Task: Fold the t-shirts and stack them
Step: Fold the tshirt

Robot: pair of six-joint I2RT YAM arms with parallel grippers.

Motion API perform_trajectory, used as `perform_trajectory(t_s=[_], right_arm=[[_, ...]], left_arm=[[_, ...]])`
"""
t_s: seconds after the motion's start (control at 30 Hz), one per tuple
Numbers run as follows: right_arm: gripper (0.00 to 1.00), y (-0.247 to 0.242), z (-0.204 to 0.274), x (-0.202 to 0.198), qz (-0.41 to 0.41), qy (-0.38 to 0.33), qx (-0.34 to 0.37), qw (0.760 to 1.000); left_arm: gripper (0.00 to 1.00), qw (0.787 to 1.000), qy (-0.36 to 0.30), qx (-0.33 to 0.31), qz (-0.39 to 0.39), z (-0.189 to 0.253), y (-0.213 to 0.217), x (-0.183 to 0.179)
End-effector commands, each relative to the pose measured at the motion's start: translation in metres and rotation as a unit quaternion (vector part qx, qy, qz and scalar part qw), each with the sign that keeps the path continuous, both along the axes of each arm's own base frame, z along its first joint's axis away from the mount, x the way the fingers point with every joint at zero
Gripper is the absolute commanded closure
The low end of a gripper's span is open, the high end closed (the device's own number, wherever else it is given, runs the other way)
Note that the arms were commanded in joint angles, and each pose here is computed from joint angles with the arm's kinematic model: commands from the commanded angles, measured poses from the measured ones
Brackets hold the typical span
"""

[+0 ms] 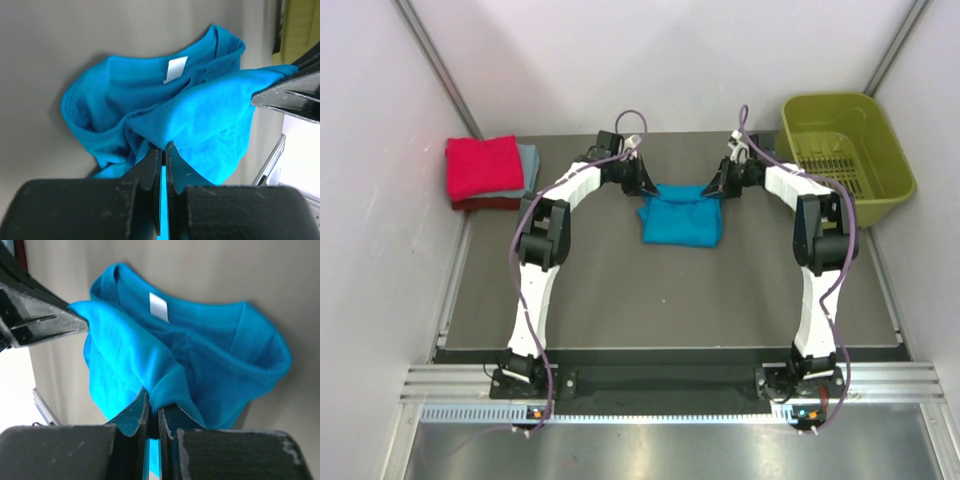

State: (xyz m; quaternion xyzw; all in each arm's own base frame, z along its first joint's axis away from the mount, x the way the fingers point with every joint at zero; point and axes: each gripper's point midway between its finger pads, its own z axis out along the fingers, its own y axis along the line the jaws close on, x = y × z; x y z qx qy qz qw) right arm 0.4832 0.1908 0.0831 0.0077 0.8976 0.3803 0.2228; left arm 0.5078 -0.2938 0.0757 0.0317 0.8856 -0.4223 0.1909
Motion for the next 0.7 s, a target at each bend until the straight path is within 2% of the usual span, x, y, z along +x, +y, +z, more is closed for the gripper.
perform_trajectory(t_s=[0.0,0.17,0.2,0.23,0.27,0.3,0.37,0.4,0.5,0.67], right_arm=[[1.0,0.001,0.023,0.03,-0.001,-0.057,0.003,0.998],[0.98,0.001,0.029,0.043,-0.006,-0.075,0.0,0.997],[0.92,0.0,0.029,0.045,-0.009,-0.076,-0.002,0.997],[0.81,0.001,0.03,0.045,-0.008,-0.078,-0.002,0.997],[0.62,0.001,0.031,0.046,-0.008,-0.081,-0.003,0.997],[0.56,0.001,0.032,0.046,-0.008,-0.082,-0.003,0.997],[0.47,0.002,0.043,0.046,-0.007,-0.096,-0.002,0.995],[0.45,0.002,0.051,0.044,-0.008,-0.102,-0.001,0.995],[0.44,0.001,0.059,0.039,-0.006,-0.108,0.002,0.994],[0.46,0.008,0.045,0.025,0.005,-0.088,0.017,0.996]], left_arm=[[1.0,0.997,-0.077,-0.026,0.001,0.043,-0.007,0.027],[1.0,0.996,-0.089,-0.027,0.017,0.05,-0.002,0.037],[0.95,0.995,-0.091,-0.029,0.017,0.052,-0.002,0.038],[0.84,0.995,-0.095,-0.029,0.018,0.056,-0.001,0.039],[0.72,0.995,-0.093,-0.029,0.019,0.057,0.0,0.038],[0.6,0.995,-0.096,-0.03,0.018,0.065,0.002,0.036],[0.51,0.996,-0.088,-0.025,0.019,0.065,0.01,0.031],[0.45,0.995,-0.089,-0.026,0.02,0.076,0.013,0.027],[0.35,0.997,-0.062,-0.023,0.031,0.068,0.033,0.017],[0.34,0.999,0.004,-0.028,0.046,0.03,0.058,0.007]])
